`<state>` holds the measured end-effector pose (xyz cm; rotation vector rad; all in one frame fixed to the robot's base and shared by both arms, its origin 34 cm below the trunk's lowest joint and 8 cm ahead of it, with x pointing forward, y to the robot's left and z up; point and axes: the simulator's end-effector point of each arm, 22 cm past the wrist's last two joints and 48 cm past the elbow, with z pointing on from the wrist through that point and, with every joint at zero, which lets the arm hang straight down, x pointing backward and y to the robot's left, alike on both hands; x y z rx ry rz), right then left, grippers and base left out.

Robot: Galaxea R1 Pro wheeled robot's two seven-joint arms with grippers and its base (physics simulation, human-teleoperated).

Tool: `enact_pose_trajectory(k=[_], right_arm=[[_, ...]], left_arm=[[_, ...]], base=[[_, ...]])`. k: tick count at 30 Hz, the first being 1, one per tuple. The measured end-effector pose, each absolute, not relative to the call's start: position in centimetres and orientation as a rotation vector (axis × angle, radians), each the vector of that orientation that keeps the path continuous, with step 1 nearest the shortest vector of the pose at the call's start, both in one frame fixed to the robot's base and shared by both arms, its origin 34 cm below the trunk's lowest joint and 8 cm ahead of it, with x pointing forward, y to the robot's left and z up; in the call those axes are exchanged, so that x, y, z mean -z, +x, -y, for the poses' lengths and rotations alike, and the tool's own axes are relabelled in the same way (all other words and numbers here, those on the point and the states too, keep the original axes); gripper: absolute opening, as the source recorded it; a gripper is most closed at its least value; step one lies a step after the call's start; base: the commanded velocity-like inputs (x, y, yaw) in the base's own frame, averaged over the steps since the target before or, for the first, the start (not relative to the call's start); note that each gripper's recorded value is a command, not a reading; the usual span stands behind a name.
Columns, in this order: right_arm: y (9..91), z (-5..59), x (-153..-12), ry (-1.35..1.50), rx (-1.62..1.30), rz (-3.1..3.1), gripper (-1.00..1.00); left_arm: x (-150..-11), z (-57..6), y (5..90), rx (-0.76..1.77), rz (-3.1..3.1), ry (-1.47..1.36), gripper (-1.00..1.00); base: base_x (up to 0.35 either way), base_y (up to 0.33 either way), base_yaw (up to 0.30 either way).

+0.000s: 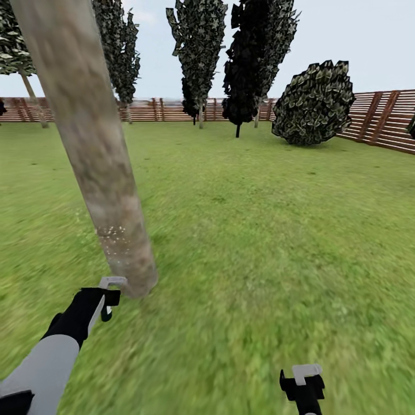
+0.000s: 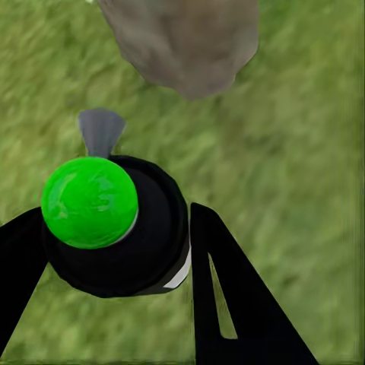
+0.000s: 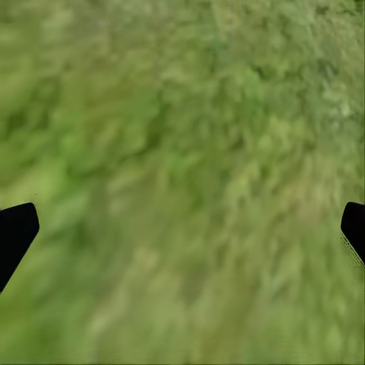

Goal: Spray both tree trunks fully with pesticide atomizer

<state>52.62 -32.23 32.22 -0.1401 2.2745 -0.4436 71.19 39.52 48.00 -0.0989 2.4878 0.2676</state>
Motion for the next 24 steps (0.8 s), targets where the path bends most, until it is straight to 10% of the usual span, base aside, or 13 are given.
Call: enact_pose_trajectory(k=[13,24], right_arm=[[52.7,32.2,-32.3,-0.14,0.443,-2.273,1.0],[52.7,32.2,-32.2,-0.141,0.443,-2.273,1.0]], left_arm=[[-43.5,-42.2,67.2,-0.265,-2.488,-0.186,-1.0],[-43.3,-42.2,67.3,-0.257,-2.461,-0.202,-1.0]], base=[[0.299,-0.122,0.076],[0.019,-0.079,0.263]])
